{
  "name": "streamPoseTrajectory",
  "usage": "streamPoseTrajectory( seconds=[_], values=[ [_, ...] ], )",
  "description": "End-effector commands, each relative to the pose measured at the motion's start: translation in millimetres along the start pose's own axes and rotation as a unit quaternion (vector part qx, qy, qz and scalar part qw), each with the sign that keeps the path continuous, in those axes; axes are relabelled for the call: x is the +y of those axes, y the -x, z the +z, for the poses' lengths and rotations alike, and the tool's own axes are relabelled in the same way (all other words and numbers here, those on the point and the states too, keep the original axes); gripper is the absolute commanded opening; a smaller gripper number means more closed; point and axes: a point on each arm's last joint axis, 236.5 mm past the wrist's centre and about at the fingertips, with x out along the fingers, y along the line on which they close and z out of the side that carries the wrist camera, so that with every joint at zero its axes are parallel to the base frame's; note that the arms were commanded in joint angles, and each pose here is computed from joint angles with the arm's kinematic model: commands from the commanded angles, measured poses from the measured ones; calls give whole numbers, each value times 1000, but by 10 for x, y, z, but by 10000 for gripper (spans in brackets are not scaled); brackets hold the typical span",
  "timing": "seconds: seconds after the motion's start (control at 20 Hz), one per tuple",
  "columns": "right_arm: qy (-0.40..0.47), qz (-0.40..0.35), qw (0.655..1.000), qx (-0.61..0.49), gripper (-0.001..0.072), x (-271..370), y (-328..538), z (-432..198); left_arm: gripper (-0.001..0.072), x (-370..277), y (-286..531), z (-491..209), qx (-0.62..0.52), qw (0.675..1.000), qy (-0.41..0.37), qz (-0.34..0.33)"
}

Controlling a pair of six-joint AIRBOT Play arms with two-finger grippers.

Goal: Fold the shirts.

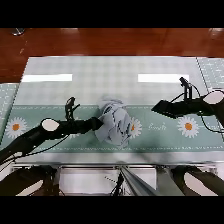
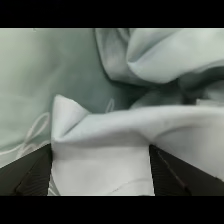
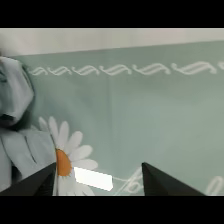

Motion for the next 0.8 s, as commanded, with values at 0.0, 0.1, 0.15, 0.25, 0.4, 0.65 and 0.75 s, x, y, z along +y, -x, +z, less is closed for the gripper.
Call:
streamPoseTrajectory(
  seconds=[0.0, 0.1, 0.15, 0.25, 0.4, 0.65, 0.75],
  values=[
    [4, 21, 999, -27, 622, 214, -87, 100, 701, -197, -141, -59, 33, 998, -17, -46],
    [-16, 41, 999, -22, 622, 275, -154, 113, 593, -237, -151, -63, 49, 997, -21, -56],
    [-25, 51, 998, -15, 622, 291, -204, 103, 294, -297, -123, -62, 56, 996, -21, -67],
    [-42, 82, 996, -1, 622, 364, -317, 98, 20, -370, -92, -39, 59, 994, -38, -80],
    [-63, 124, 990, 9, 621, 455, -498, 211, 20, -362, -66, 16, 55, 994, -34, -83],
    [-30, 151, 984, 95, 622, 793, -961, 138, 20, -366, -58, 15, 57, 994, -29, -84],
    [-5, 164, 977, 136, 622, 1004, -1119, 46, 20, -372, -56, 6, 59, 994, -29, -86]
  ],
)
